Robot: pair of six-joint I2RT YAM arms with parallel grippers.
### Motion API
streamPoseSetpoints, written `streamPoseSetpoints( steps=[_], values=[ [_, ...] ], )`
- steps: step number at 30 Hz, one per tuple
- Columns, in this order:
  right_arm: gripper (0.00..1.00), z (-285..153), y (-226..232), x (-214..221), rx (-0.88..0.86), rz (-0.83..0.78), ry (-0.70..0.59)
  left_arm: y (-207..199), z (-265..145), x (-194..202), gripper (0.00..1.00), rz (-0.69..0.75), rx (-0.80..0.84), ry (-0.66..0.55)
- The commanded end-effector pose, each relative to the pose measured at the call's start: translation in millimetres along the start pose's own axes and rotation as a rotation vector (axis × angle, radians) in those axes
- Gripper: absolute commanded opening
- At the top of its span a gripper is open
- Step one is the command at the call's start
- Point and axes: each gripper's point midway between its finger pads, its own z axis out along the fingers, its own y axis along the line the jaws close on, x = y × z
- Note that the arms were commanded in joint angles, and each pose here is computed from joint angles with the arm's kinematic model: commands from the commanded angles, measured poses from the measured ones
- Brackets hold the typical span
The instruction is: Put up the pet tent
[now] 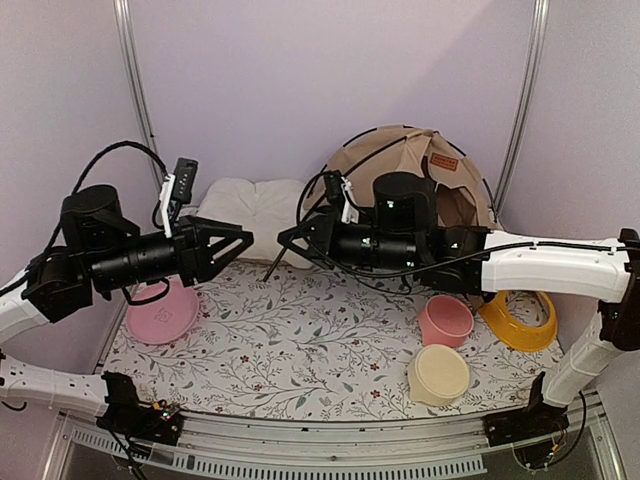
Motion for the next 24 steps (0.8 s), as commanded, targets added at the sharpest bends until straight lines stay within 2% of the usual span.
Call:
streamPoseSetpoints(
  steps=[1, 3, 5, 12, 18, 24],
  values=[
    [0.00, -17.2, 50.4, -18.8, -0.087, -0.145, -0.001, 8.6, -29.7, -48.8, 0.51, 0.028, -0.099, -0.174],
    [0.00, -19.4, 58.7, -19.7, -0.100, -0.166, 0.014, 37.8, -36.7, -55.2, 0.53, 0.019, -0.247, -0.207],
    [0.00, -22.5, 66.2, -22.6, -0.110, -0.182, 0.017, 59.1, -37.1, -57.4, 0.55, 0.010, -0.316, -0.213],
    [0.00, -30.4, 86.5, -28.8, -0.144, -0.209, 0.034, 105.2, -2.9, -49.5, 0.57, -0.018, -0.253, -0.211],
    [0.00, -33.4, 96.8, -28.1, -0.184, -0.205, 0.057, 95.2, 57.7, -26.2, 0.54, 0.005, -0.039, -0.174],
    [0.00, -36.0, 102.4, -35.2, -0.208, -0.178, 0.049, 75.7, 122.3, -16.3, 0.59, 0.120, -0.034, -0.236]
  ],
)
